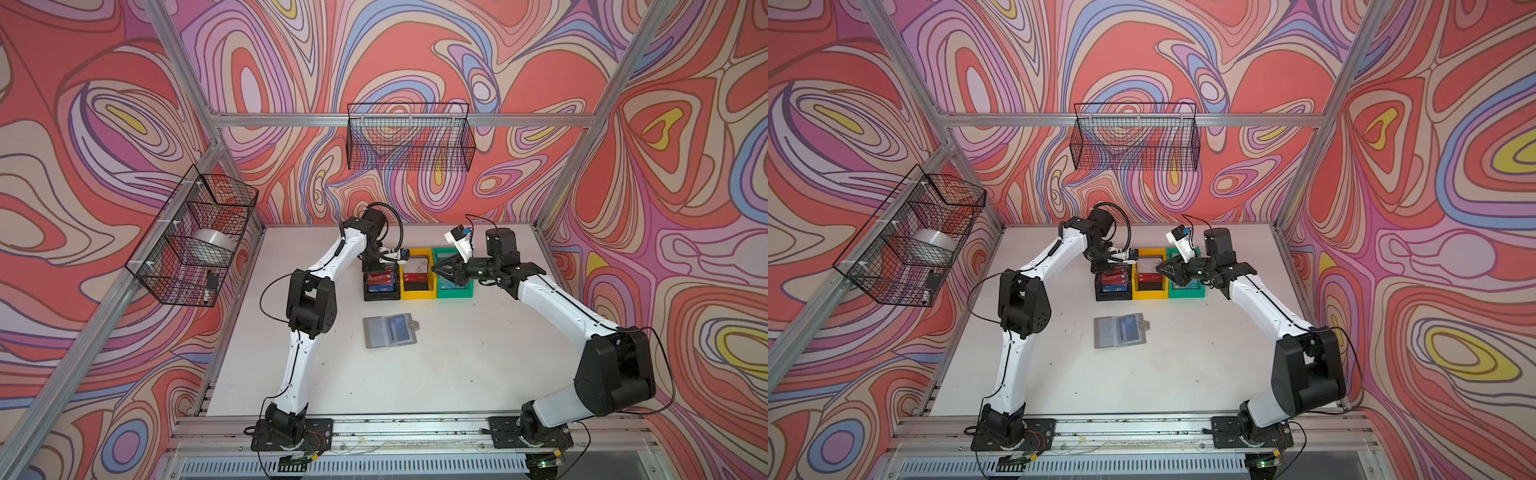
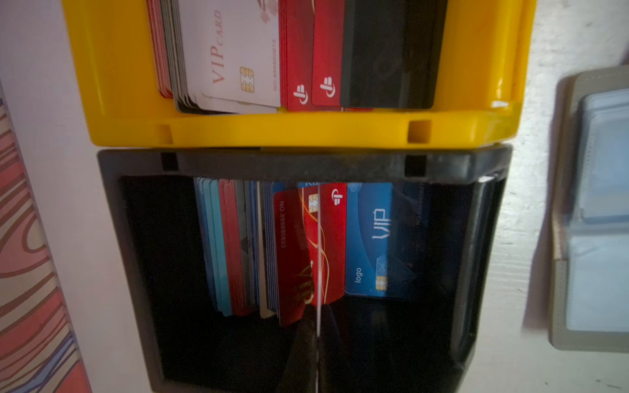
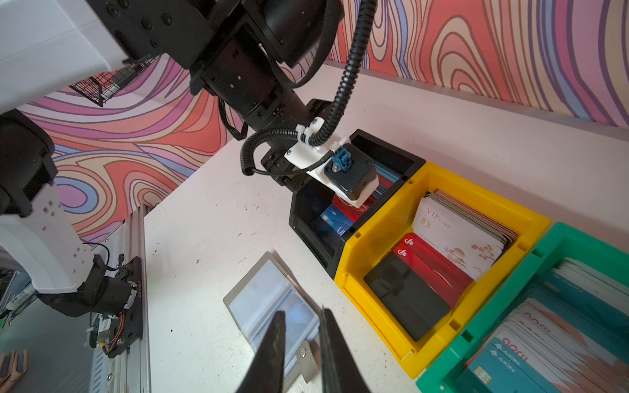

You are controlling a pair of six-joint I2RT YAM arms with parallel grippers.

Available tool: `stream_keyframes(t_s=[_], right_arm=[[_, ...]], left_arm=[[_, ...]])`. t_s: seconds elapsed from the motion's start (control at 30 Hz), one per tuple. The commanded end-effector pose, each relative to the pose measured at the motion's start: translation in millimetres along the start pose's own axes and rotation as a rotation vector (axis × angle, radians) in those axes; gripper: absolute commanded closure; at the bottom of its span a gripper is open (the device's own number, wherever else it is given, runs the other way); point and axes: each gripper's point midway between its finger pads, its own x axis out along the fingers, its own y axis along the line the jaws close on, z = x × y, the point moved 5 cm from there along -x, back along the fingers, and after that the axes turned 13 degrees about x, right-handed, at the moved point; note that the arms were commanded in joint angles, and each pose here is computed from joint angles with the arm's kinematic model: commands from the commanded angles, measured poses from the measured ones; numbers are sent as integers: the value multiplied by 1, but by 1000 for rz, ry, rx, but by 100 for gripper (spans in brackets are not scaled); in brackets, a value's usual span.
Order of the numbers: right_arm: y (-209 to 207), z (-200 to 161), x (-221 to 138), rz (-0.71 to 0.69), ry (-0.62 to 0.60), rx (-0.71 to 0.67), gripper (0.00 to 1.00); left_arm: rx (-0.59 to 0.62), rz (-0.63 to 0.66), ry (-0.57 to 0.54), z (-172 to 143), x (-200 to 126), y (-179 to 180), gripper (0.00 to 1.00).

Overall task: Take the credit cards out of the card holder
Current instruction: Place the credit card in the storage box.

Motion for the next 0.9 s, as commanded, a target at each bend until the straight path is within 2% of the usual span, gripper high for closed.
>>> stream_keyframes(t_s=[0.0,0.4,0.63,0.87], right_arm=[[-3,-4,0,6,3,12,79],[1,-4,-2,19,6,4,79],[2,-6,-3,20,11,5,79],[8,-5,-9,15,-1,-3,78]], left_arm=[[28,-28,33,-9,8,-7,91],[38,9,34,-4,4,-2,85],[11,135,-49,10,-31,10,82],[-9,221,-111,19,-73,4,83]])
